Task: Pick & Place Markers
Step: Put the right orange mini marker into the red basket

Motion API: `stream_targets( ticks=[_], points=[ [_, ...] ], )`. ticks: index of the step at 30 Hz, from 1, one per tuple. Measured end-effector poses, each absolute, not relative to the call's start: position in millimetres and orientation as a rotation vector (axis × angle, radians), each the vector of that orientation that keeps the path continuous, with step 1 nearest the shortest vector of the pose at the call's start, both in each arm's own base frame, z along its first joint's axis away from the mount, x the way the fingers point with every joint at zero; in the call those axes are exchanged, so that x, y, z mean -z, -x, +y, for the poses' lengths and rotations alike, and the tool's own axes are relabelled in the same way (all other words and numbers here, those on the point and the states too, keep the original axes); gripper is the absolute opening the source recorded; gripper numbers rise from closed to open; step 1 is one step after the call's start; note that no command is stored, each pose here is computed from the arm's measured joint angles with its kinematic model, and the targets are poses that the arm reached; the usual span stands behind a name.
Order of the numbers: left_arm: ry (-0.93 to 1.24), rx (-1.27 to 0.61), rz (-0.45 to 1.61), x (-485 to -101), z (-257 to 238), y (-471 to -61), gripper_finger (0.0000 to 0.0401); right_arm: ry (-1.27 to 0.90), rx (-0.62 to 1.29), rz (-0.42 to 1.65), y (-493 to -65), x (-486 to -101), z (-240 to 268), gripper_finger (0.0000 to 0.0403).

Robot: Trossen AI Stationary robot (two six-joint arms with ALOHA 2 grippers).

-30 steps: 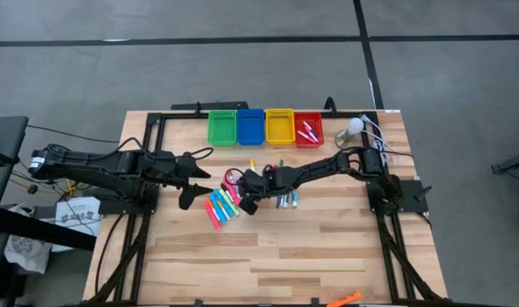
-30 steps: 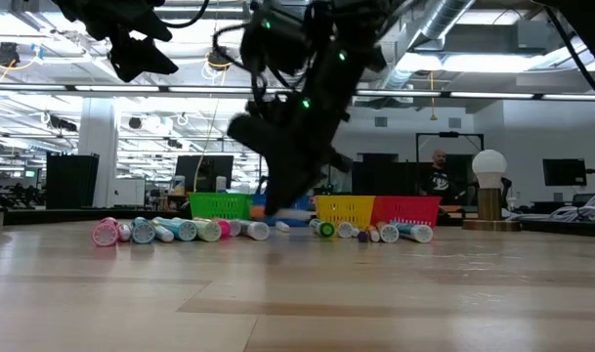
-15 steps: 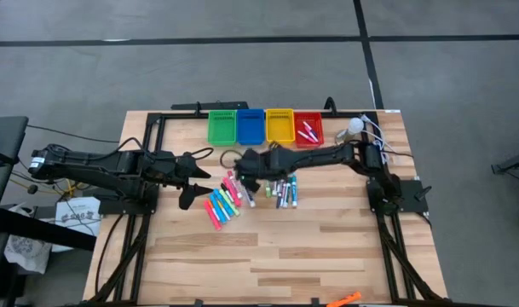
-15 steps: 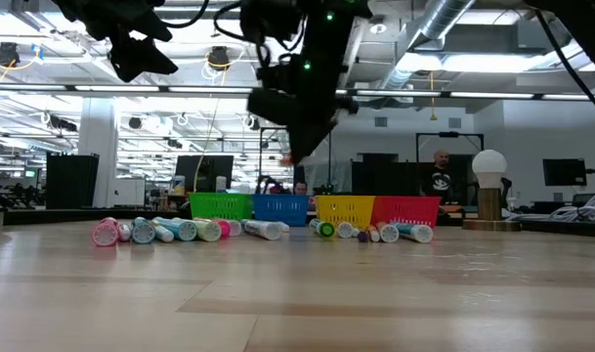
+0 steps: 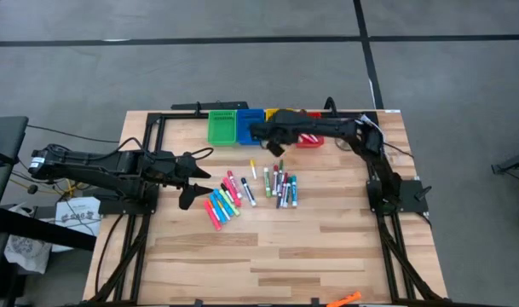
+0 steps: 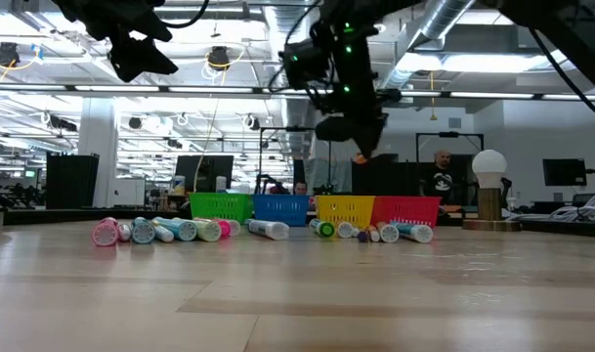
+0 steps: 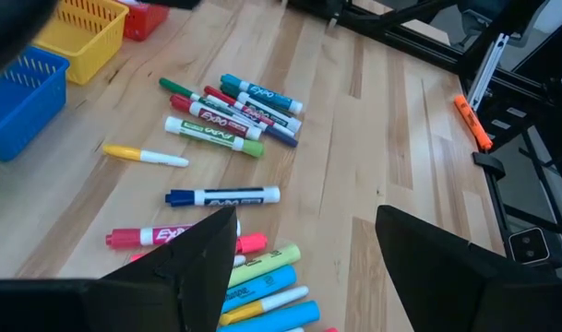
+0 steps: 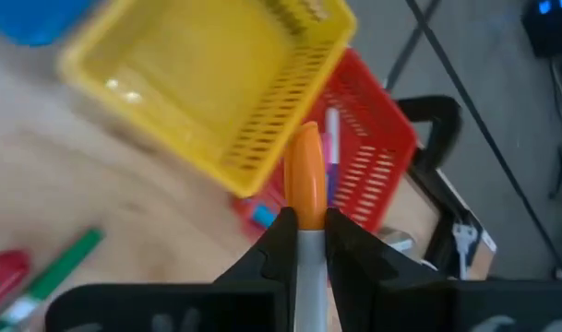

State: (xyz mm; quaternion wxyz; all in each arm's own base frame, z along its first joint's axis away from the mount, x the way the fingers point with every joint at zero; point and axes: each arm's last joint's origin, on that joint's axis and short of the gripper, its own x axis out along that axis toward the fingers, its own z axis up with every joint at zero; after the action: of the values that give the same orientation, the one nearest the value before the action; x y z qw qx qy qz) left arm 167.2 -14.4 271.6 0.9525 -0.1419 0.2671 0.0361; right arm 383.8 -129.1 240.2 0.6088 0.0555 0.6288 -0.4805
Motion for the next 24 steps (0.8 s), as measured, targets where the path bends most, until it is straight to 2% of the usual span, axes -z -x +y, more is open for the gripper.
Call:
stream_targets(
  ticks=[5, 12, 24],
  points=[
    [0.288, -0.074, 0.545, -271.4, -14.4, -167.0, 0.026, -0.189, 1.179, 1.465, -371.5, -240.3, -159.1, 0.0024],
    [0.291, -0.075, 0.546, -271.4, -14.4, -166.9, 0.026, -0.276, 1.257, 1.522, -351.9, -224.2, -185.6, 0.0057],
    [0.287, -0.091, 0.546, -271.2, -13.9, -166.8, 0.026, -0.229, 1.267, 1.557, -348.0, -193.8, -177.1, 0.0065]
  ],
)
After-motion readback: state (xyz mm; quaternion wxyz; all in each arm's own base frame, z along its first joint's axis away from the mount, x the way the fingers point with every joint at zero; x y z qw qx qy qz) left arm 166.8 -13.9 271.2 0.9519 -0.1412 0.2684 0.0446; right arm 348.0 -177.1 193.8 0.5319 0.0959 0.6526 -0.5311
